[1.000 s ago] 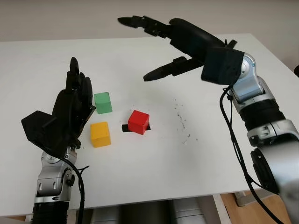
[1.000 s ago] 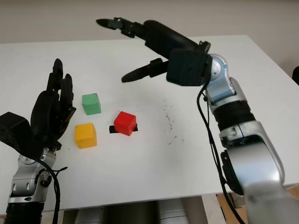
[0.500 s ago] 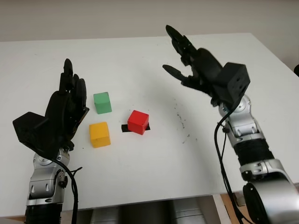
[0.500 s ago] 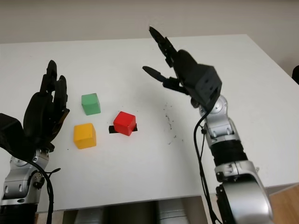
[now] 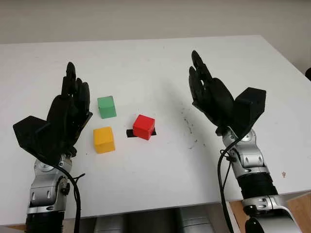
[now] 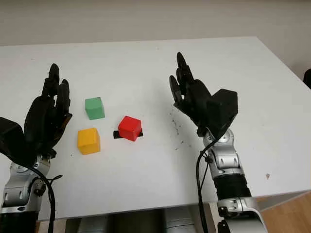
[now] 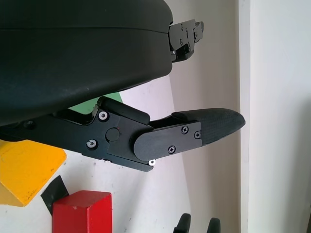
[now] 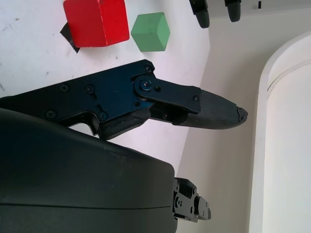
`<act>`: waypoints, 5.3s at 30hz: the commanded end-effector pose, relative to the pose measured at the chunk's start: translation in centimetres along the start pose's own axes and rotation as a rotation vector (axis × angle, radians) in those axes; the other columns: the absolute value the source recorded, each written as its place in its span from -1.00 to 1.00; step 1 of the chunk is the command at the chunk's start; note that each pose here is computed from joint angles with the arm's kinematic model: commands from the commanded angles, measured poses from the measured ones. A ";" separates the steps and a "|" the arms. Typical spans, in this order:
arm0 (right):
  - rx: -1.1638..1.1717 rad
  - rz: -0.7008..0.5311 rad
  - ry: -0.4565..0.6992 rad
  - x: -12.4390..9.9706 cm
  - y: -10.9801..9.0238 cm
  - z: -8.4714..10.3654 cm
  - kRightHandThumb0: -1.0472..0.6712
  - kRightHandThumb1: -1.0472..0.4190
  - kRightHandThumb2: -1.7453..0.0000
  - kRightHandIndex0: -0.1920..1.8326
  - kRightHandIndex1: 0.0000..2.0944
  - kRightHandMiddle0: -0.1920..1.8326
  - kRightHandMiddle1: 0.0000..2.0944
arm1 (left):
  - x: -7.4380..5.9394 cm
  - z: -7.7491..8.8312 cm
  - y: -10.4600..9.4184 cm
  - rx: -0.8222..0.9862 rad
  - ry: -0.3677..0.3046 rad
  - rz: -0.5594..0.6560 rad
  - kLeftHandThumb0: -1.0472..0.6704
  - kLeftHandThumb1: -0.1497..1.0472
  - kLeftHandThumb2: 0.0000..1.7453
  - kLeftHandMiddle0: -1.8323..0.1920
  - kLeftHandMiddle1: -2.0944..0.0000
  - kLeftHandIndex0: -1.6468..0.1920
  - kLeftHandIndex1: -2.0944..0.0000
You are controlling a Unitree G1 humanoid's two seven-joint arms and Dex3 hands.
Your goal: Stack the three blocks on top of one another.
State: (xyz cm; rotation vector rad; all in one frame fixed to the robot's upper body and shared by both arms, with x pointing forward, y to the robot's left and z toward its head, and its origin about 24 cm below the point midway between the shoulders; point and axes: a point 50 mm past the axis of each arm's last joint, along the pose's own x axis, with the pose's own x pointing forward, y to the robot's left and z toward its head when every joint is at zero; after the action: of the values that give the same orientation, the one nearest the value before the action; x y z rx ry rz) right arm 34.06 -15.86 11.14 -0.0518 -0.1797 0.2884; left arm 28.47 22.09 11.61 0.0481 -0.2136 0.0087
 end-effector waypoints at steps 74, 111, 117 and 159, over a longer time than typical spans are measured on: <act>0.021 -0.023 -0.037 -0.2 0.1 0.6 -0.65 -1.00 0.28 -1.00 -1.00 -1.00 -1.00 | -4.2 6.6 -0.1 1.325 0.203 -0.333 -0.68 0.83 -0.94 0.73 0.95 0.36 0.92; 0.045 -0.045 -0.032 -0.4 0.1 0.5 -0.63 -1.00 0.35 -1.00 -1.00 -1.00 -1.00 | -3.5 4.6 -0.3 1.412 0.187 -0.241 -0.66 0.86 -0.94 0.71 0.95 0.30 0.89; 0.057 -0.052 -0.024 -0.5 0.1 0.4 -0.64 -1.00 0.35 -1.00 -1.00 -1.00 -1.00 | -3.8 4.2 -0.3 1.419 0.187 -0.249 -0.66 0.87 -0.94 0.70 0.94 0.29 0.89; 0.079 -0.067 -0.004 -0.8 -0.2 0.6 -0.62 -1.00 0.39 -1.00 -1.00 -1.00 -1.00 | -3.9 2.5 -1.6 1.504 0.156 -0.243 -0.57 0.87 -0.94 0.53 0.94 0.31 0.29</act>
State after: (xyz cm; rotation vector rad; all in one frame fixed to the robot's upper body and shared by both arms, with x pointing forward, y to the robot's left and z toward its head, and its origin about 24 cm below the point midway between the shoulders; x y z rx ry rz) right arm 33.38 -16.06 11.04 0.0316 -0.1519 0.2324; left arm 24.16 20.46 13.26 1.5704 0.0074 -0.0784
